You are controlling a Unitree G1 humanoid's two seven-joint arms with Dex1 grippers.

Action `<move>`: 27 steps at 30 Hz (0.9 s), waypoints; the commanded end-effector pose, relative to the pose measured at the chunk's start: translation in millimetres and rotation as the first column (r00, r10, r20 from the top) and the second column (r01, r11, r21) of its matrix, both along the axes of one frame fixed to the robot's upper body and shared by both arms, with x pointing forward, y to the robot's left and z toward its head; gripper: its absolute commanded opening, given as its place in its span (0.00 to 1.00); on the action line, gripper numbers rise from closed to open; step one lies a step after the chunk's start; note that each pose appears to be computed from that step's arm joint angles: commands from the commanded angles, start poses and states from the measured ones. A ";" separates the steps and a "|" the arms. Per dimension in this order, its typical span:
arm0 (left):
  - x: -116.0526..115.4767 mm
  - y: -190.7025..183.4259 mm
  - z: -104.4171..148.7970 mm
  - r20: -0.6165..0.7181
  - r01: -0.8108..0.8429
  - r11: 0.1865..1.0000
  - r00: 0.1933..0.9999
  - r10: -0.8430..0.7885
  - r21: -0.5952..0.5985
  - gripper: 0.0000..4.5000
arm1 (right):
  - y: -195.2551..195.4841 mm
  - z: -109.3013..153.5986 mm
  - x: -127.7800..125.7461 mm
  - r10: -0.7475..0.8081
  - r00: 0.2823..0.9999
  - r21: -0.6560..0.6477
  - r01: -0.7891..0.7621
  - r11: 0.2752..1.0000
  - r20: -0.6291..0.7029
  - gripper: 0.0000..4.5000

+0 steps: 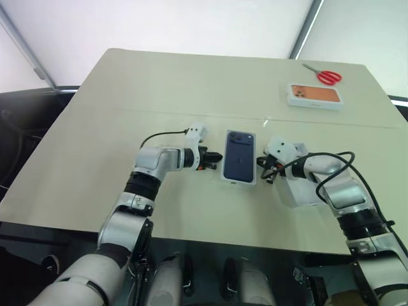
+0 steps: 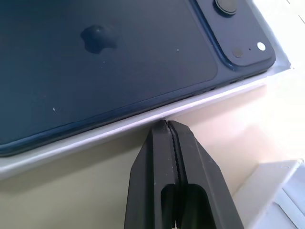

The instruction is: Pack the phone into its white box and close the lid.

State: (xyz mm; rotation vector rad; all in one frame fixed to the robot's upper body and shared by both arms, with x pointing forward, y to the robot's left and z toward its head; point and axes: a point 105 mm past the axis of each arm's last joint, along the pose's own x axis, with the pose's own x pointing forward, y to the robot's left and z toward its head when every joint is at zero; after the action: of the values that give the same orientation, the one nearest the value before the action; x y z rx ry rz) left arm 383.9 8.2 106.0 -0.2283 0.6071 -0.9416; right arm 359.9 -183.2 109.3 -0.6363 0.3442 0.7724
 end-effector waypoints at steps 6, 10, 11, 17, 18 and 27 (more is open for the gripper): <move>-14.1 -29.7 5.1 0.021 0.121 0.992 0.993 -0.120 -0.047 0.01 | -2.5 -4.8 0.1 -0.007 1.000 -0.009 0.007 1.000 -0.011 0.00; -3.8 -21.4 6.3 0.035 0.073 0.997 0.997 -0.072 -0.033 0.01 | 0.8 -5.5 0.6 0.000 1.000 -0.002 0.000 1.000 -0.014 0.00; -1.0 -19.1 5.5 0.034 0.056 0.998 0.998 -0.056 -0.027 0.01 | 1.9 -5.3 1.0 0.002 1.000 -0.001 -0.002 1.000 -0.014 0.00; -0.3 -14.9 6.2 0.049 0.059 0.998 0.997 -0.057 -0.037 0.01 | 7.7 -3.4 4.4 0.016 1.000 -0.001 -0.016 1.000 -0.003 0.00; -1.7 -15.6 6.4 0.052 0.065 0.997 0.997 -0.063 -0.036 0.01 | 7.7 -4.0 4.5 0.016 1.000 -0.001 -0.016 1.000 -0.006 0.00; 9.1 5.1 2.4 0.058 -0.023 1.000 0.998 0.023 -0.012 0.01 | 5.9 -0.5 7.2 0.025 1.000 -0.020 -0.025 0.999 0.011 0.00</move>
State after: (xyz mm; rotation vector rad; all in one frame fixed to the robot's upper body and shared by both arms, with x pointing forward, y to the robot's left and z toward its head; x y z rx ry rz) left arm 390.5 13.3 104.9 -0.2130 0.5639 -0.9351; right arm 367.3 -181.9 110.2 -0.6611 0.3332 0.7689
